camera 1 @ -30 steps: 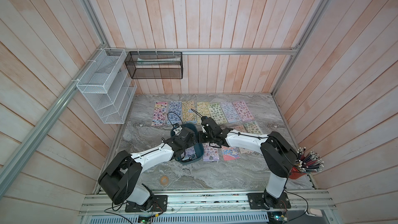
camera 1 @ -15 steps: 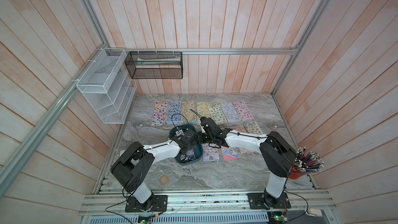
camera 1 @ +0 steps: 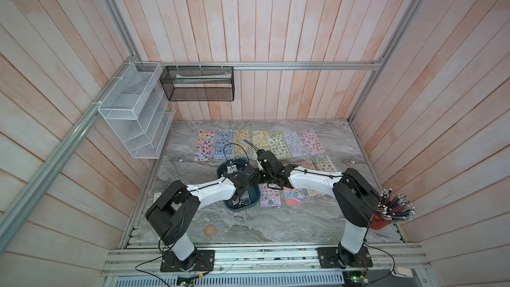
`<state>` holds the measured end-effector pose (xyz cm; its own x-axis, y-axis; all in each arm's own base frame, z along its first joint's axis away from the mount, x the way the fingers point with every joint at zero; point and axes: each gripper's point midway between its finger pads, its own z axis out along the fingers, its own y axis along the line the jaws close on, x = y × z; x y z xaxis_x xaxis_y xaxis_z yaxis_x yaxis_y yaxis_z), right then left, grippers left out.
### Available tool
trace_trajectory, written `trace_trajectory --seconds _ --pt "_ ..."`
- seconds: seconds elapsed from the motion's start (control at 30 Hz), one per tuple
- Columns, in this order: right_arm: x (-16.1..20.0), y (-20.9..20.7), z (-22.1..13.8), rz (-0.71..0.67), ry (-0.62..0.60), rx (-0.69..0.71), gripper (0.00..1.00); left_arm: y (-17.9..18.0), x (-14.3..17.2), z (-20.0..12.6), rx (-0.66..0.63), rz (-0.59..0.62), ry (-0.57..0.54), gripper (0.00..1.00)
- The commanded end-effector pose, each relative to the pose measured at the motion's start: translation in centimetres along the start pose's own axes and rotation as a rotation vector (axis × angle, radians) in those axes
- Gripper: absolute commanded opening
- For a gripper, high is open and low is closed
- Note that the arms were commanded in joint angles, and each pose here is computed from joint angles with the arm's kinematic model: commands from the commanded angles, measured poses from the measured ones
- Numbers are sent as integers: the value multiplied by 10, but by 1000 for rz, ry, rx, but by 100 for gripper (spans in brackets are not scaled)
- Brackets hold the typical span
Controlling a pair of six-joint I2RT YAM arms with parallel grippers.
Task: Take the stickers out of the storage box
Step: Place the storage box at the center of the board.
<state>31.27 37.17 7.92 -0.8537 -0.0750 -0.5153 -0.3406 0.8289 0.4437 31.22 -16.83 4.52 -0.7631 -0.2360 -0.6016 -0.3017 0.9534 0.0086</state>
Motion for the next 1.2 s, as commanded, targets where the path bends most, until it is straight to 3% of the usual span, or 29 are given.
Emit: trace_trajectory --seconds 0.0,0.17,0.67,1.17 --pt "-6 -2 4 -7 -16 12 0 25 8 12 -141 46 -2 91" --pt "-6 -3 4 -9 -15 13 0 17 10 19 -140 58 26 93" --pt "-6 -3 4 -10 -14 16 0 4 39 47 137 -105 210 93" --pt "-3 -6 5 -9 -8 27 0 -27 38 28 460 -210 175 90"
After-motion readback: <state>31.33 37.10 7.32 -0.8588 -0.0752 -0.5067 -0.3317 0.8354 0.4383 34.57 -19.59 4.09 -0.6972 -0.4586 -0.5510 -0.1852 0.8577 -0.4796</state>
